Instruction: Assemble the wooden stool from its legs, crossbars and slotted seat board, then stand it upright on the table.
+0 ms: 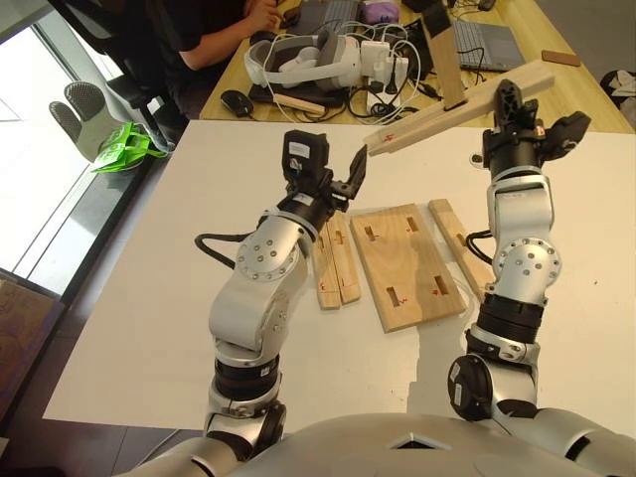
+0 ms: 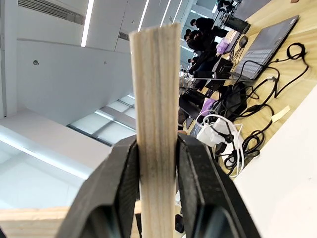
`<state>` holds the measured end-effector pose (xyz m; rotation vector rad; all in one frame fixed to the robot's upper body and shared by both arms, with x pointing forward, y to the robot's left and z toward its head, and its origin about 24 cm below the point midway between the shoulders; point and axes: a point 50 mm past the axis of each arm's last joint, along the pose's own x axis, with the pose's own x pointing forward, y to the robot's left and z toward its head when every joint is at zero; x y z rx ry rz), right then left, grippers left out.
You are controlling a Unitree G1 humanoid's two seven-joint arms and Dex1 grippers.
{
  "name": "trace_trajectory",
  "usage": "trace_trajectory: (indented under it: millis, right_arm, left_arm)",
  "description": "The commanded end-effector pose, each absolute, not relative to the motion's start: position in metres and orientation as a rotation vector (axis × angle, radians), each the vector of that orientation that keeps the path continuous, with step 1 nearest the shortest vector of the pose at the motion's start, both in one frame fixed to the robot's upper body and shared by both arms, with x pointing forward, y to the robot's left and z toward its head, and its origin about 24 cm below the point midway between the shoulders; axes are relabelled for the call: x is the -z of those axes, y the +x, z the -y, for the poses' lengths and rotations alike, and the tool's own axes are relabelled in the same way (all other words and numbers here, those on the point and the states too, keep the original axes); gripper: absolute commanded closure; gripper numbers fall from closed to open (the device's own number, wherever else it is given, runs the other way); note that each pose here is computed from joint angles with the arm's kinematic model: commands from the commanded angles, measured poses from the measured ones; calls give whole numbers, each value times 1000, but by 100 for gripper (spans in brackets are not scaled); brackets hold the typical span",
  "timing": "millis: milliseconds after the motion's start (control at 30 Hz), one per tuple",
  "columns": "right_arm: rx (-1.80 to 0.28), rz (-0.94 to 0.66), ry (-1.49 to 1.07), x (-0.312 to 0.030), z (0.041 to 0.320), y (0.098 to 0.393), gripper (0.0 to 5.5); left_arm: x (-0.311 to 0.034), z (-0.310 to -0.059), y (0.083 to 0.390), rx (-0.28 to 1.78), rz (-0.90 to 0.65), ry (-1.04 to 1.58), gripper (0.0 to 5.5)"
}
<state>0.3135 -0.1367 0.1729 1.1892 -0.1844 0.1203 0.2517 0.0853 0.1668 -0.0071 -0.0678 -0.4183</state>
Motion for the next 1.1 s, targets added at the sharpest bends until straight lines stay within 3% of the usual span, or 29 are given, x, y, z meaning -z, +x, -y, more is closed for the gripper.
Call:
trace_trajectory:
  millis: [33, 433, 867, 1100]
  right_arm:
    - [-265, 124, 1298, -181, 94, 312, 452]
    - [-526, 40, 1284, -211, 67, 274, 452]
    - [-654, 57, 1104, -216, 113, 259, 452]
    - [-488, 122, 1091, -218, 122, 272, 452]
  left_arm:
    - [-170, -75, 250, 509, 103, 62, 225]
    - [-172, -88, 268, 410, 158, 231, 225]
    - [-170, -98, 265, 380, 156, 246, 225]
    - [-165, -87, 255, 427, 133, 199, 225]
